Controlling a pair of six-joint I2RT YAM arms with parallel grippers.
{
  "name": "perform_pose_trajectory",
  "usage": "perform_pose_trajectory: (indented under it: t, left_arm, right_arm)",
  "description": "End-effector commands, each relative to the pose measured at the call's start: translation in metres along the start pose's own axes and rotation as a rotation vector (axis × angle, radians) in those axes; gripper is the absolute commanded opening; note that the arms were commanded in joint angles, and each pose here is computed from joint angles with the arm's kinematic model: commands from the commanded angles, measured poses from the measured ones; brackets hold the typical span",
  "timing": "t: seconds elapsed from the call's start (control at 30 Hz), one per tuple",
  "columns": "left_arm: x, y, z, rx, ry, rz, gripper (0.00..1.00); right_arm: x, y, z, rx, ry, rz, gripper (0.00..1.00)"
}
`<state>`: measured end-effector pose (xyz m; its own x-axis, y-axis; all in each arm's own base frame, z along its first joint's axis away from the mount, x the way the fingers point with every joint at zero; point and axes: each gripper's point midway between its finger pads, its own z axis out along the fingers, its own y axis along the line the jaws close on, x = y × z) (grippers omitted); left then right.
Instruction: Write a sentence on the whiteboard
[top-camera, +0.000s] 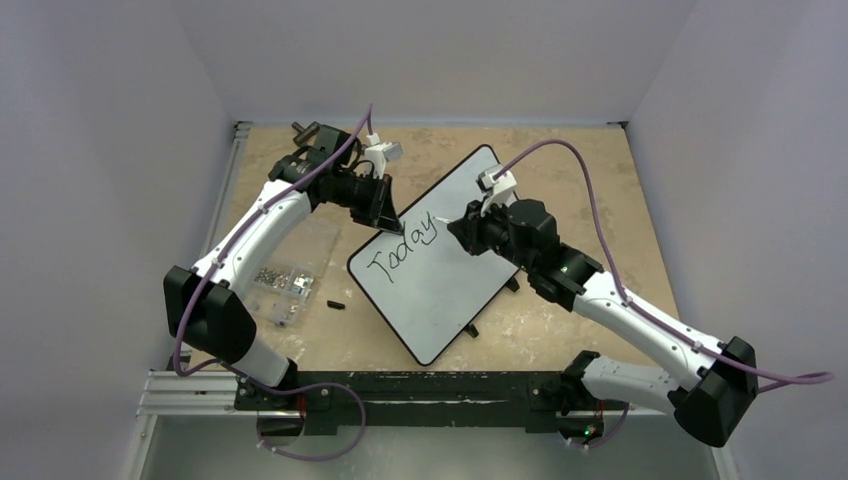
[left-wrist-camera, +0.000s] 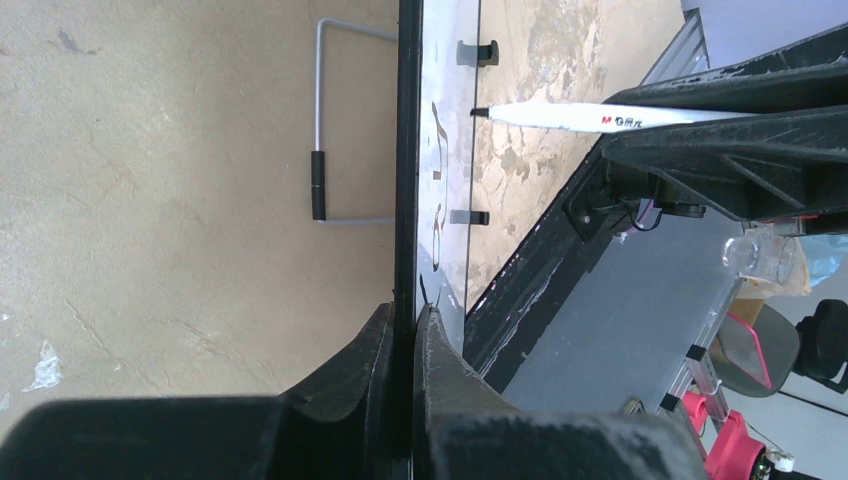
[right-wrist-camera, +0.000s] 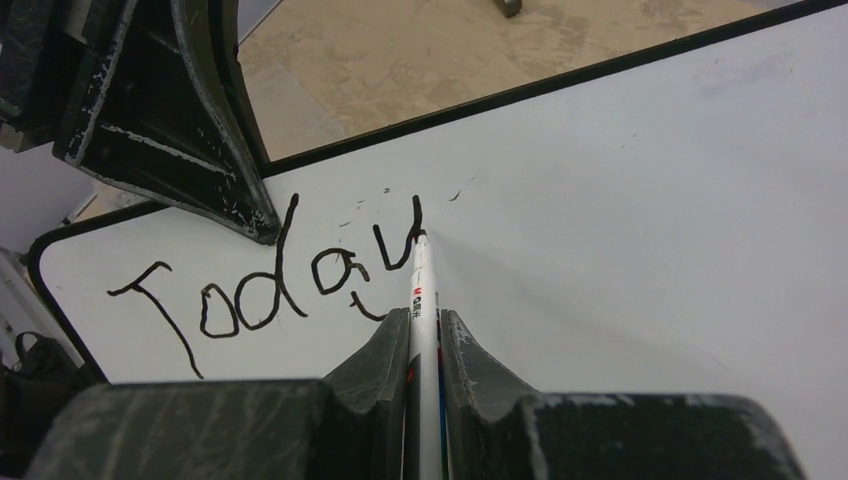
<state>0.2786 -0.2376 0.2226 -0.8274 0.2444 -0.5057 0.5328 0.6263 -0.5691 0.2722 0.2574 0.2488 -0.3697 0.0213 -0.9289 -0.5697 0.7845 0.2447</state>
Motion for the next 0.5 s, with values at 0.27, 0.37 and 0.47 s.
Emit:
perform_pose_trajectory:
  t: [0.27, 0.37, 0.47]
  left_arm:
    - [-0.013, 0.013, -0.011, -0.104, -0.070, 0.072, 0.00]
    - [-0.013, 0.012, -0.012, -0.103, -0.072, 0.073, 0.00]
    - [-0.013, 0.012, -0.012, -0.103, -0.072, 0.073, 0.00]
  right_arm:
    - [-0.052, -0.003, 0.007, 0.010, -0.133, -0.022, 0.00]
    - [-0.052, -0.003, 0.011, 0.009, -0.131, -0.024, 0.00]
    - [-0.050, -0.003, 0.014, 0.009, -0.125, -0.021, 0.00]
